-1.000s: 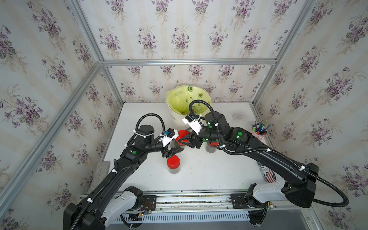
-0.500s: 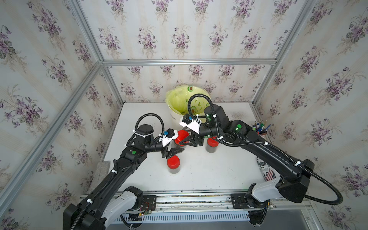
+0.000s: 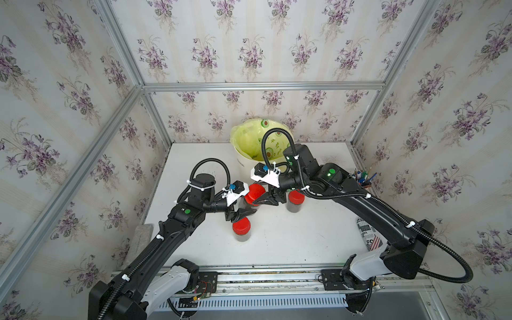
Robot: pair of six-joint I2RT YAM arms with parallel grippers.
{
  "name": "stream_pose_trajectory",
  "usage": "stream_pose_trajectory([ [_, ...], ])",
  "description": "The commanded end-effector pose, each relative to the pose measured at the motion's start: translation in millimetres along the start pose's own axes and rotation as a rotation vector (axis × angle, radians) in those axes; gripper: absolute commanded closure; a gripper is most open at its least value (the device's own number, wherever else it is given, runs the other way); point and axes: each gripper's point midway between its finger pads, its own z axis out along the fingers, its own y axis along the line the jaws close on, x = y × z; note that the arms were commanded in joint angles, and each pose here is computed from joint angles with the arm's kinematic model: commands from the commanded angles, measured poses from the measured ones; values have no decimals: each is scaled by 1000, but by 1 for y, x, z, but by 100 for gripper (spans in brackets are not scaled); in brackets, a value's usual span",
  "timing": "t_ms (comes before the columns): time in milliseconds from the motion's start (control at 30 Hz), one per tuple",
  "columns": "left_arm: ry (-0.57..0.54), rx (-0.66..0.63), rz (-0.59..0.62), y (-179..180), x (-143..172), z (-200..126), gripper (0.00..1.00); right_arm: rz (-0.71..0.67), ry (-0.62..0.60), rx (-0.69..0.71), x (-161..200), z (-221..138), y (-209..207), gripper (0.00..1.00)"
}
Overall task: Empty moldy tea leaves from jars
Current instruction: Unscrew the lid from the jar.
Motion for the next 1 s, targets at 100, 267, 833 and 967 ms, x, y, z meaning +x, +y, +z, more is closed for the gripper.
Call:
stream_pose_trajectory([
  [100, -12, -12, 2, 4, -6, -1, 54, 34, -27, 15, -7, -6, 1, 19],
  [267, -5, -15, -2, 5, -4, 0, 55, 119, -77, 104, -13, -16, -8, 7],
  [833, 3, -21, -9, 8, -2, 2, 54, 528, -89, 300, -3, -20, -10, 0],
  [967, 1, -19, -8, 7, -2, 1, 54, 580, -78, 336, 2, -15, -15, 0],
])
